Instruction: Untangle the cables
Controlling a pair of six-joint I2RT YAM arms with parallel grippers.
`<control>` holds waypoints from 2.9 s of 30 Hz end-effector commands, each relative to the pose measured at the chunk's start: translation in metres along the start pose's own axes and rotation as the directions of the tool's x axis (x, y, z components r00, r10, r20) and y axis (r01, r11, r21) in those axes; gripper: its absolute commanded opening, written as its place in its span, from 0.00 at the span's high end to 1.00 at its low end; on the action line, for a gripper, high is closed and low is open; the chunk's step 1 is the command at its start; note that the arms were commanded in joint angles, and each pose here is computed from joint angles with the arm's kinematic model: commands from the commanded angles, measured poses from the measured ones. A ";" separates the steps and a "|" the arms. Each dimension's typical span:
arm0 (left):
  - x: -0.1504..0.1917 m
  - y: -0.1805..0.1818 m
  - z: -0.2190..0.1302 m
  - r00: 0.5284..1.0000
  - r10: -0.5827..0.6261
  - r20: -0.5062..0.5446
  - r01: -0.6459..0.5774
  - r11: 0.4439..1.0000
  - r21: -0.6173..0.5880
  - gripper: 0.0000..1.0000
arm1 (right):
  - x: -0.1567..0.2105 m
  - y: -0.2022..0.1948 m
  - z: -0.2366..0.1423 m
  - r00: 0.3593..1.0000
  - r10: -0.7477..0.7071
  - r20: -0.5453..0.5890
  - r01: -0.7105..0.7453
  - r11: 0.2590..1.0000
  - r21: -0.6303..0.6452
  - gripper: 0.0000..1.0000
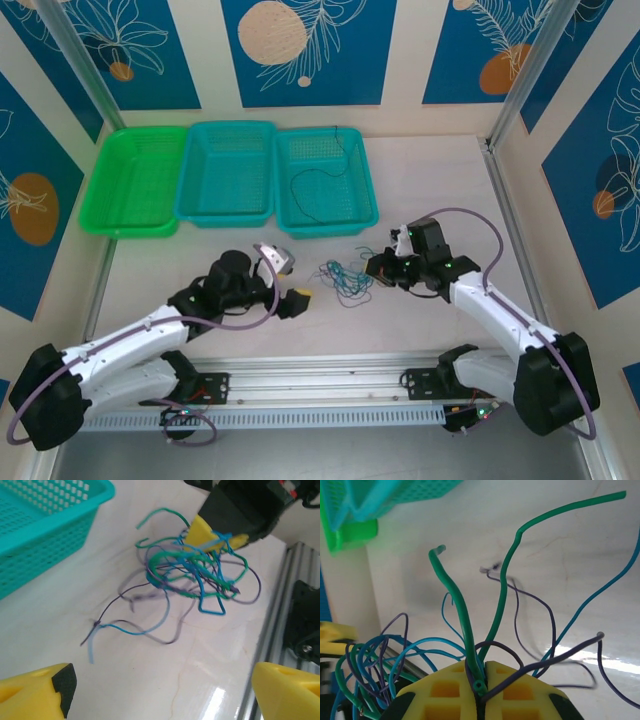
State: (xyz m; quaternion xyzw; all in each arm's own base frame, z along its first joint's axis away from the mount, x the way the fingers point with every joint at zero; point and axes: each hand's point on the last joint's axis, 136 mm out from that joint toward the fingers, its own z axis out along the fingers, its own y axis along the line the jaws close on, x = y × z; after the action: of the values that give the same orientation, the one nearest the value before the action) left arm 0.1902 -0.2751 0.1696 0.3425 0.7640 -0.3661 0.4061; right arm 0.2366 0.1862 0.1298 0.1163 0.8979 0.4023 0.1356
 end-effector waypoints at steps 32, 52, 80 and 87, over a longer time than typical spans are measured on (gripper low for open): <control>-0.010 -0.049 0.190 0.960 0.083 0.268 -0.097 0.994 0.041 0.31 | -0.014 0.009 -0.059 0.643 0.715 0.277 -0.724 0.684 -0.085 1.00; -0.039 0.031 0.023 0.969 -0.047 0.244 0.128 0.936 -0.328 1.00 | -0.057 -0.107 -0.086 0.727 0.353 0.589 -0.539 0.824 0.172 0.96; -0.041 0.071 -0.063 0.962 -0.134 0.236 0.220 0.896 -0.386 1.00 | -0.030 -0.069 -0.067 0.933 -0.181 0.310 -0.001 0.863 0.505 0.12; -0.039 0.085 -0.077 0.962 -0.144 0.232 0.242 0.840 -0.485 1.00 | -0.005 -0.104 -0.051 0.962 -0.122 0.245 -0.088 0.709 0.699 0.13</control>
State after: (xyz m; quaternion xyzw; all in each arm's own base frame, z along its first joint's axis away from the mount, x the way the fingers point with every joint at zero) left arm 0.2426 -0.1895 0.1963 0.1333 0.8214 -0.2418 0.4990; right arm 0.2261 0.1133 0.1029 0.1540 0.9558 0.0977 0.2307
